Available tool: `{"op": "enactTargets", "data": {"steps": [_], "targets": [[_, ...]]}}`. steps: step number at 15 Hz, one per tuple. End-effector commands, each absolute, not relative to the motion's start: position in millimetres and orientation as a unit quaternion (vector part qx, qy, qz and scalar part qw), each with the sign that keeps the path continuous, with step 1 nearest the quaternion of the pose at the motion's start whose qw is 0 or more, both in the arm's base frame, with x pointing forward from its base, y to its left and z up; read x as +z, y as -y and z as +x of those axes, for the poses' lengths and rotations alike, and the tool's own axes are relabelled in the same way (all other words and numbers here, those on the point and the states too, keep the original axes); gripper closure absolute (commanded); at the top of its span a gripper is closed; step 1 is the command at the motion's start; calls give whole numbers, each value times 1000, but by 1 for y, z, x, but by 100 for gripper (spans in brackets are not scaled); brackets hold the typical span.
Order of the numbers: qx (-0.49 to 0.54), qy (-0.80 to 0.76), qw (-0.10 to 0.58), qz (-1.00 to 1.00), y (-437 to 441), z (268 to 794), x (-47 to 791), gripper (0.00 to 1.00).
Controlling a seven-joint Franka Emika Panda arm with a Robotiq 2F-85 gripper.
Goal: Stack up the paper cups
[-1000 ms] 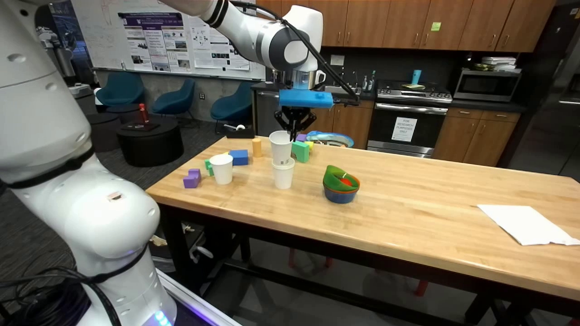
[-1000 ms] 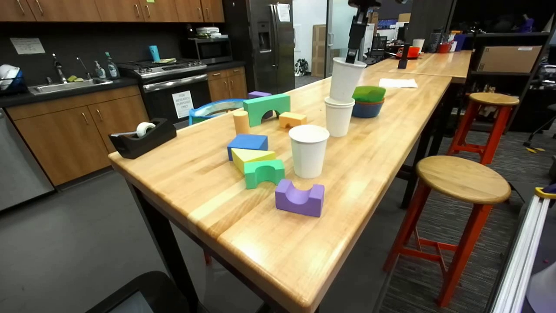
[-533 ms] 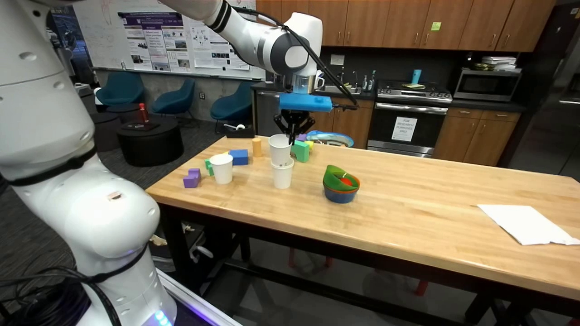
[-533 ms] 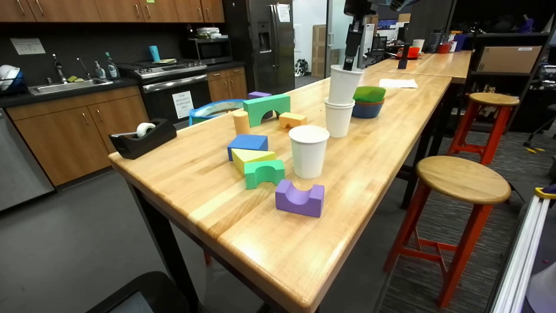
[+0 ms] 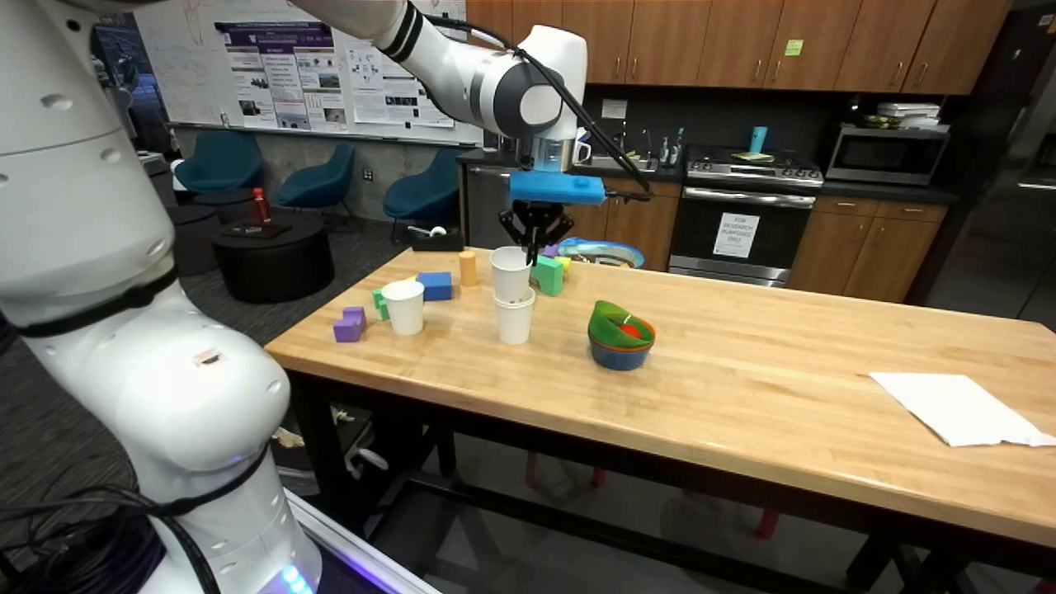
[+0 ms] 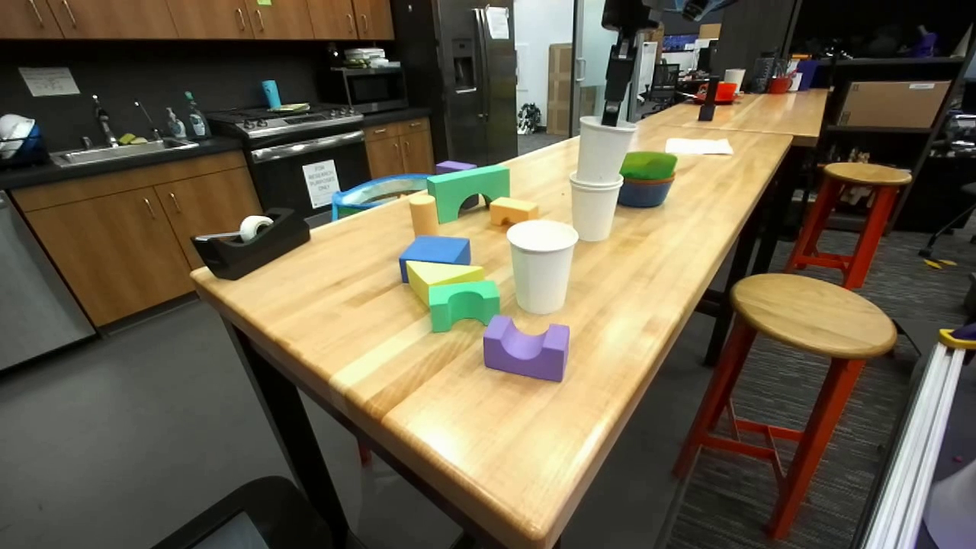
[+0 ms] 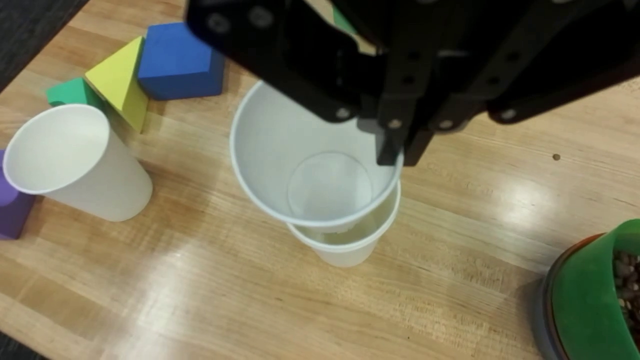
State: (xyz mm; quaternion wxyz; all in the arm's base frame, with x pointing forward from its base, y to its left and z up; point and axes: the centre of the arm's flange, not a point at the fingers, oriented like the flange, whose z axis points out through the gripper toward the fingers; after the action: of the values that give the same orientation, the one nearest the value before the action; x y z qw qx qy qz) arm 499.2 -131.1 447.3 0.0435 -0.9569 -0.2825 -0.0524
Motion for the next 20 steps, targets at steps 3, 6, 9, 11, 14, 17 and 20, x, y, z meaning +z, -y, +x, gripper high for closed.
{"op": "enactTargets", "data": {"steps": [3, 6, 9, 11, 14, 17, 20], "targets": [[-42, 282, 31, -958, 127, 506, 444, 99], [-34, 285, 26, -958, 124, 507, 438, 99], [-22, 287, 18, -957, 119, 508, 428, 99], [-14, 289, 14, -957, 117, 509, 422, 99], [-4, 295, 9, -955, 112, 510, 413, 99], [0, 301, 6, -954, 108, 510, 408, 99], [0, 304, 4, -953, 106, 510, 407, 70]]}}
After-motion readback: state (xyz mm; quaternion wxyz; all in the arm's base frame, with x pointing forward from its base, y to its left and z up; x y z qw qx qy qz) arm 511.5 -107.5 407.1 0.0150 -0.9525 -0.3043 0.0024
